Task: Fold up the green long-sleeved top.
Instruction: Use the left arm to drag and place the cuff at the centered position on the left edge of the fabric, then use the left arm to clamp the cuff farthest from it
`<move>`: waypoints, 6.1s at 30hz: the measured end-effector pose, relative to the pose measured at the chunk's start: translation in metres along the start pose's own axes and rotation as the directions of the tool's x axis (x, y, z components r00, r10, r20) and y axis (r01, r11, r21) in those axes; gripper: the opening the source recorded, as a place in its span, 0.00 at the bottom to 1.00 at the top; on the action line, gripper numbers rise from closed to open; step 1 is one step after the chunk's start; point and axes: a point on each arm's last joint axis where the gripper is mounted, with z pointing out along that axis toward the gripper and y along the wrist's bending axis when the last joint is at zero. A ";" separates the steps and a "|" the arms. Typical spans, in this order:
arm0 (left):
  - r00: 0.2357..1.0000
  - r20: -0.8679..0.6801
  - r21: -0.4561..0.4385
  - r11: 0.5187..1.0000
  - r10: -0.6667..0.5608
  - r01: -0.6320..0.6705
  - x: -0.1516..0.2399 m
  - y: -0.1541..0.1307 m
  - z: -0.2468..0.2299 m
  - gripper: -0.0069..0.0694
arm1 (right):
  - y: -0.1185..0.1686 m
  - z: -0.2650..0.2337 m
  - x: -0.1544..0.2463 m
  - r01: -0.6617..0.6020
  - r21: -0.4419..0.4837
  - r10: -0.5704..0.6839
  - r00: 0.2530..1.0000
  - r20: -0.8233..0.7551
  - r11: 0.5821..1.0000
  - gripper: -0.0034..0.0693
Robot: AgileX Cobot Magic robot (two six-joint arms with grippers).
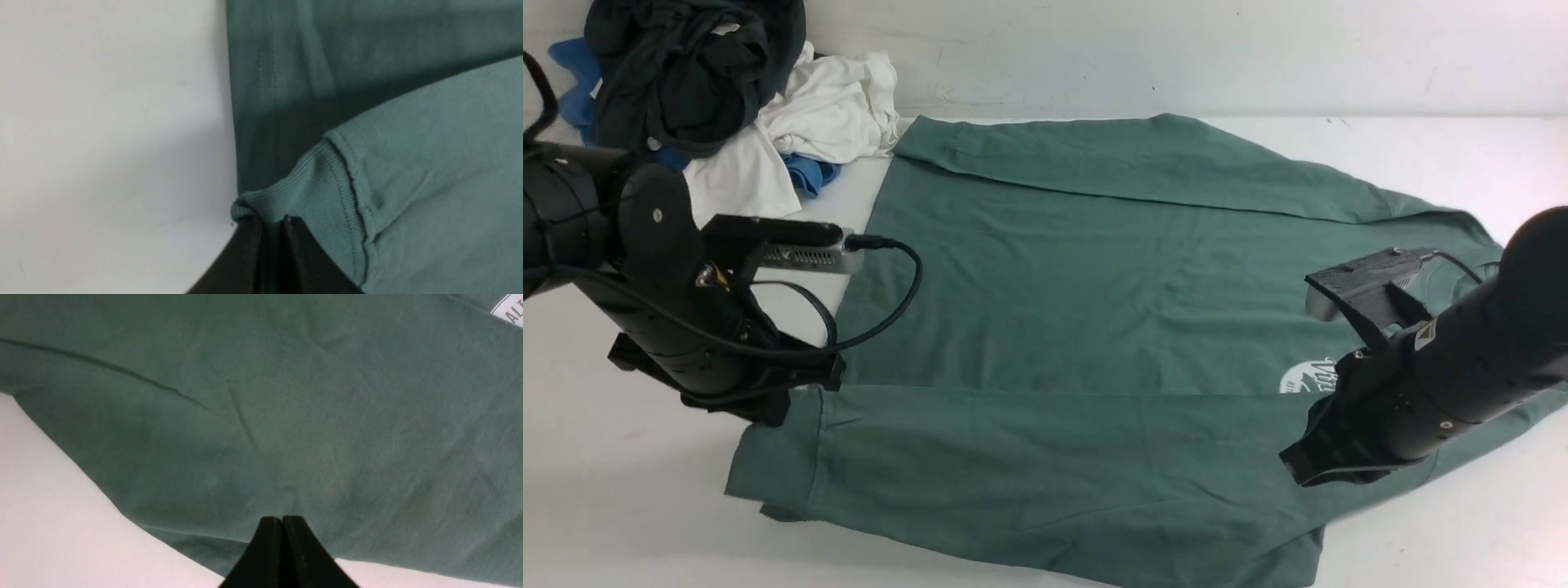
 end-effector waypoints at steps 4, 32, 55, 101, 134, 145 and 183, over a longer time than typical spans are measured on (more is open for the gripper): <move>0.989 0.137 0.028 0.998 0.055 -0.059 -0.026 -0.007 -0.032 0.13 | -0.001 0.000 0.000 0.056 0.009 -0.055 0.998 -0.005 0.998 0.03; 0.945 0.183 -0.127 0.960 0.272 -0.251 -0.196 0.001 0.106 0.50 | 0.001 -0.009 -0.008 0.033 0.014 -0.034 0.994 0.108 0.999 0.03; 0.978 -0.008 0.034 0.978 0.208 -0.208 -0.186 -0.011 0.094 0.25 | -0.035 0.060 0.012 0.129 0.166 -0.085 0.965 -0.246 0.978 0.04; 0.971 0.208 0.006 0.992 0.119 -0.123 -0.214 -0.010 0.076 0.25 | -0.025 0.028 -0.044 -0.059 0.086 0.044 0.984 0.173 0.995 0.04; 0.796 0.561 0.178 0.972 -0.227 0.152 -0.245 0.033 0.166 0.69 | 0.019 0.013 -0.021 0.161 -0.120 -0.169 0.984 -0.059 0.979 0.04; 0.735 0.633 0.186 0.970 -0.242 0.159 -0.242 0.033 0.209 0.28 | 0.023 0.013 -0.023 0.138 -0.165 -0.145 0.989 -0.031 0.977 0.04; 0.700 0.694 0.143 0.985 -0.169 0.095 -0.256 0.050 0.190 0.62 | 0.022 0.023 -0.029 0.137 -0.176 -0.136 0.991 0.015 0.975 0.04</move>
